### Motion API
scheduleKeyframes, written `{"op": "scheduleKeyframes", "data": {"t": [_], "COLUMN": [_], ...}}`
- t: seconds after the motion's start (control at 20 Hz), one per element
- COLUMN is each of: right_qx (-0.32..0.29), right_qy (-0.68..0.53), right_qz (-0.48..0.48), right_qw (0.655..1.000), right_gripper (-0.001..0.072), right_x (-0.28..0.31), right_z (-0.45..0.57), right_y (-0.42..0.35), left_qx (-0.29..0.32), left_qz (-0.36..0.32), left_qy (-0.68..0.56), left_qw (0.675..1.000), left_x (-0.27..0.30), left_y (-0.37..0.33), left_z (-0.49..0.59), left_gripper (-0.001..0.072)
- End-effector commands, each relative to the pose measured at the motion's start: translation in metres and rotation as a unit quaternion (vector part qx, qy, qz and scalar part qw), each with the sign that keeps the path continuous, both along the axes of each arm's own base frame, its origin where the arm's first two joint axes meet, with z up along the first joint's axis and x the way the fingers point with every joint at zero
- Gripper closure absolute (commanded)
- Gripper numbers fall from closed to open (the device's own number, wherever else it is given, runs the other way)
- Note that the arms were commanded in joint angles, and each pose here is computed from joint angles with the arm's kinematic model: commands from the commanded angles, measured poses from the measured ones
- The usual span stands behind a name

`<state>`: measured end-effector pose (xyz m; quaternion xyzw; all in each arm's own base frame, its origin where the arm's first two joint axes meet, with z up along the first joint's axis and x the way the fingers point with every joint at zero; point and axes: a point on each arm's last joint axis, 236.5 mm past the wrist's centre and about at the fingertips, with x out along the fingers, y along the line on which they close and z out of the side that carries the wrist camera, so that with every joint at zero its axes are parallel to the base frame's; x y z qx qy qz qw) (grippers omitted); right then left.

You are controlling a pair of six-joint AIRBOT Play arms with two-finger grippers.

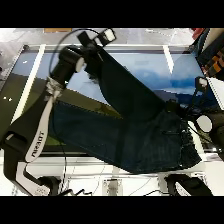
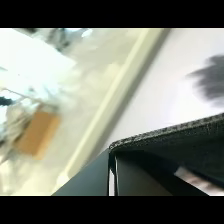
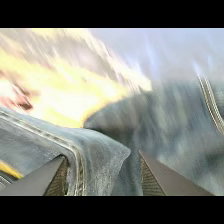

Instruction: Fold the clothes and pants, and hang the long-sleeved shirts on hangers.

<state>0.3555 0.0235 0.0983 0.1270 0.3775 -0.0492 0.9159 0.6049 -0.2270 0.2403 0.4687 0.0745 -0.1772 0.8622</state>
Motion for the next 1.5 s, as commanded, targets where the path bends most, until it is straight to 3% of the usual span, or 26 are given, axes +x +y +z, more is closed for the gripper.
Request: {"op": "scheduleKeyframes", "data": {"t": [0.0,0.05,0.15,0.2,0.3,0.35,0.45,0.65,0.75,0.8,0.85,0.9,1.0,1.2,1.45], "right_qx": [-0.045,-0.052,-0.074,-0.084,-0.077,-0.062,0.005,0.201,0.244,0.245,0.243,0.242,0.232,0.246,0.32], "right_qy": [-0.061,-0.048,-0.016,-0.001,0.037,0.067,0.135,0.208,0.218,0.216,0.213,0.21,0.22,0.254,0.343], "right_qz": [-0.015,-0.04,-0.094,-0.126,-0.187,-0.198,-0.167,0.018,0.036,0.023,0.001,-0.026,-0.069,-0.075,0.044], "right_qw": [0.997,0.997,0.993,0.989,0.979,0.976,0.977,0.957,0.944,0.945,0.947,0.947,0.945,0.933,0.882], "right_gripper": [0.0216,0.0218,0.0337,0.0338,0.0433,0.0434,0.0445,0.0494,0.048,0.0327,0.0084,-0.0001,0.003,0.0021,0.0024], "right_x": [0.02,0.018,0.009,0.002,-0.02,-0.031,-0.046,-0.051,-0.044,-0.038,-0.031,-0.026,-0.023,-0.025,-0.04], "right_z": [0.032,0.026,0.013,0.007,-0.012,-0.028,-0.069,-0.121,-0.138,-0.147,-0.156,-0.163,-0.183,-0.218,-0.22], "right_y": [-0.026,-0.046,-0.1,-0.131,-0.182,-0.198,-0.195,-0.114,-0.1,-0.105,-0.113,-0.121,-0.138,-0.141,-0.101], "left_qx": [0.014,0.008,0.001,-0.004,-0.039,-0.043,-0.03,0.055,0.091,0.111,0.13,0.139,0.139,0.138,0.141], "left_qz": [0.067,0.08,0.104,0.113,0.122,0.126,0.14,0.14,0.148,0.159,0.17,0.177,0.191,0.197,0.185], "left_qy": [-0.034,-0.031,-0.031,-0.031,0.002,0.029,0.085,0.196,0.243,0.262,0.274,0.282,0.291,0.292,0.29], "left_qw": [0.997,0.996,0.994,0.993,0.992,0.991,0.986,0.969,0.954,0.945,0.938,0.933,0.927,0.926,0.928], "left_x": [0.023,0.026,0.029,0.03,0.028,0.026,0.019,-0.005,-0.019,-0.026,-0.032,-0.035,-0.039,-0.04,-0.039], "left_y": [0.085,0.103,0.134,0.146,0.158,0.161,0.171,0.196,0.217,0.23,0.244,0.253,0.27,0.277,0.263], "left_z": [0.022,0.023,0.026,0.028,0.015,0.001,-0.035,-0.114,-0.149,-0.163,-0.173,-0.178,-0.182,-0.182,-0.182], "left_gripper": [0.0686,0.0686,0.0687,0.0687,0.0687,0.0687,0.0687,0.0687,0.0687,0.0687,0.0687,0.0687,0.0687,0.0687,0.0686]}}
